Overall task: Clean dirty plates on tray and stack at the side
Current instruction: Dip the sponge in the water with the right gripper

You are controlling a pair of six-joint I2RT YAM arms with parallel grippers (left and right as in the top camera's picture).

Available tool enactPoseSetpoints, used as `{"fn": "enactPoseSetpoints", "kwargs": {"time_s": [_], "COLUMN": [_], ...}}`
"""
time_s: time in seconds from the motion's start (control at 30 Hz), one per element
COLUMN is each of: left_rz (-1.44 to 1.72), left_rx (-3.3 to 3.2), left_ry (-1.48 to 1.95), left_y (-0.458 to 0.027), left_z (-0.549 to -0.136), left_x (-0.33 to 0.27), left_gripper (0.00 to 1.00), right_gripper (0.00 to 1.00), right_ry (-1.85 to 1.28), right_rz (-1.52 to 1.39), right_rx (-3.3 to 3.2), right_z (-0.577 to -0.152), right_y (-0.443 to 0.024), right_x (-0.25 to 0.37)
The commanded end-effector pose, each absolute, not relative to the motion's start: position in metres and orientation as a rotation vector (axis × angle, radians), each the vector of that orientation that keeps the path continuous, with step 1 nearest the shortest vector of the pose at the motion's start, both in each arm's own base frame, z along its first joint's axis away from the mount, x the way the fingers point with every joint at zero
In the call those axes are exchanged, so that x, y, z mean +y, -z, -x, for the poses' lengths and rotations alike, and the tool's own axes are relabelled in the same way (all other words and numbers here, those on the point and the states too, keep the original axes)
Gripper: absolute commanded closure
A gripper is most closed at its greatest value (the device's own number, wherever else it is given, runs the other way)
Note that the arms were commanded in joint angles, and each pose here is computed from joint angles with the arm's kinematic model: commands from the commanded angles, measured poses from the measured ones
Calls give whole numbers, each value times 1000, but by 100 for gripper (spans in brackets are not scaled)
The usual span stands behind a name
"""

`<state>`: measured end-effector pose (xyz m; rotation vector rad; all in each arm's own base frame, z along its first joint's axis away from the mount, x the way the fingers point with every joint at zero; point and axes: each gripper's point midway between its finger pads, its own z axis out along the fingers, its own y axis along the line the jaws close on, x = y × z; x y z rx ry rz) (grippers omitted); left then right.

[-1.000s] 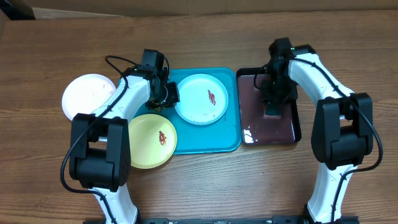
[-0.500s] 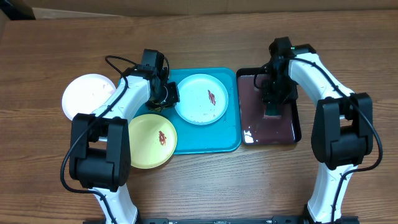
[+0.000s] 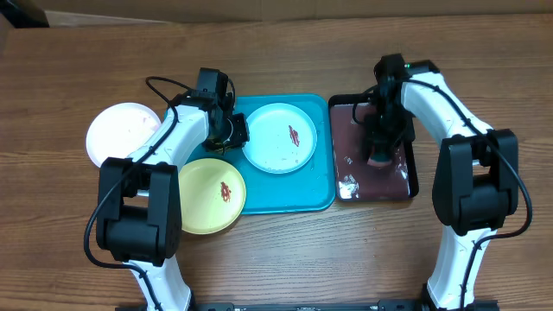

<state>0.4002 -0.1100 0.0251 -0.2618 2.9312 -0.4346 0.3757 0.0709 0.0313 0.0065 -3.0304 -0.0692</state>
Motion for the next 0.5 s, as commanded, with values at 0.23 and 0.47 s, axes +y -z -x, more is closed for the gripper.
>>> {"fn": "enactPoseSetpoints", "kwargs": {"time_s": [0.23, 0.47], "left_rz": [222, 232], "left_rx": [2900, 2899], "left_ry": [410, 353], "left_y": [-24, -22], "left_z": [-408, -408], "left_x": [-111, -105], "left_gripper": [71, 72], "right_gripper": [96, 96], "right_ry": [126, 116], "right_rz": [-11, -8], "right_rx": [-3148, -3111], "right_z": [-393, -383], "right_y": [-98, -91], "right_x": [76, 75]}}
